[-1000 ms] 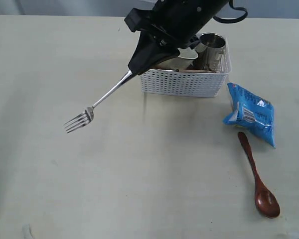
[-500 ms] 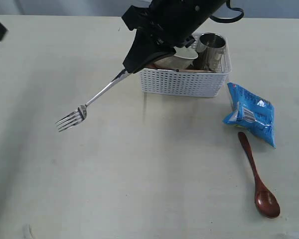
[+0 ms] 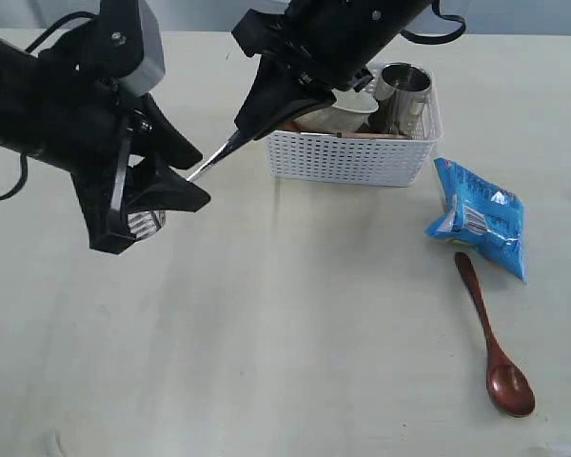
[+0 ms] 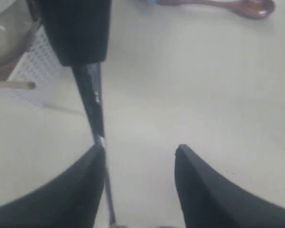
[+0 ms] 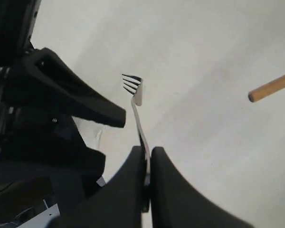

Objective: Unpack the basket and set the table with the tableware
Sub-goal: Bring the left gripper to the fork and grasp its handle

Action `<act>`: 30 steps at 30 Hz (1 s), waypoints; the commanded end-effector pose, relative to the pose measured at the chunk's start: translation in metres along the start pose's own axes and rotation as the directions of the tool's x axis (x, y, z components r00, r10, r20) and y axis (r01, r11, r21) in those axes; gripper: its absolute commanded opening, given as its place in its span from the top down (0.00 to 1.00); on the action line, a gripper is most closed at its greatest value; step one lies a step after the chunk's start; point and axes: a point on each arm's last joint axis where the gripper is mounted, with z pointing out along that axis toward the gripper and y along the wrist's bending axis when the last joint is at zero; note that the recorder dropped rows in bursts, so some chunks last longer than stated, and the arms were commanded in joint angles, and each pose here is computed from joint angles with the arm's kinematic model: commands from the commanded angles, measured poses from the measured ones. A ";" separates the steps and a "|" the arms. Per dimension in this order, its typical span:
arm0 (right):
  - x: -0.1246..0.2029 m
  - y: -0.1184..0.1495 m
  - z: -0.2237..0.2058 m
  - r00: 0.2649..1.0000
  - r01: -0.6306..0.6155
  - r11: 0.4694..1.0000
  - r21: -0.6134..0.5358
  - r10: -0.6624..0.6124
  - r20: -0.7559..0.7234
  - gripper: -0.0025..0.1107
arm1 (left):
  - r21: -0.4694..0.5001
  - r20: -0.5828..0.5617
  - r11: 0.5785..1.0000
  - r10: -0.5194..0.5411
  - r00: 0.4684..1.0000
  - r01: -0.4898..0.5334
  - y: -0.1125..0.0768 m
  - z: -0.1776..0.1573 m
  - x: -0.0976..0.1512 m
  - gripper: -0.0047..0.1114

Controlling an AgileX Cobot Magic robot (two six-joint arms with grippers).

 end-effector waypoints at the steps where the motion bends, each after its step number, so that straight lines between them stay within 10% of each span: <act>1: 0.000 0.002 0.000 1.000 -0.010 1.000 -0.015 0.010 0.008 0.98 | -0.126 0.027 0.992 0.006 1.000 -0.003 0.008 0.003 -0.003 0.57; 20: 0.000 0.002 0.000 1.000 -0.018 1.000 -0.017 0.018 0.008 0.98 | -0.074 -0.008 0.996 -0.053 0.999 0.053 0.004 0.049 -0.001 0.60; 30: 0.000 0.002 0.000 1.000 -0.018 1.000 -0.017 0.018 0.008 0.98 | -0.047 -0.007 0.995 -0.088 0.996 0.087 0.001 0.050 -0.002 0.96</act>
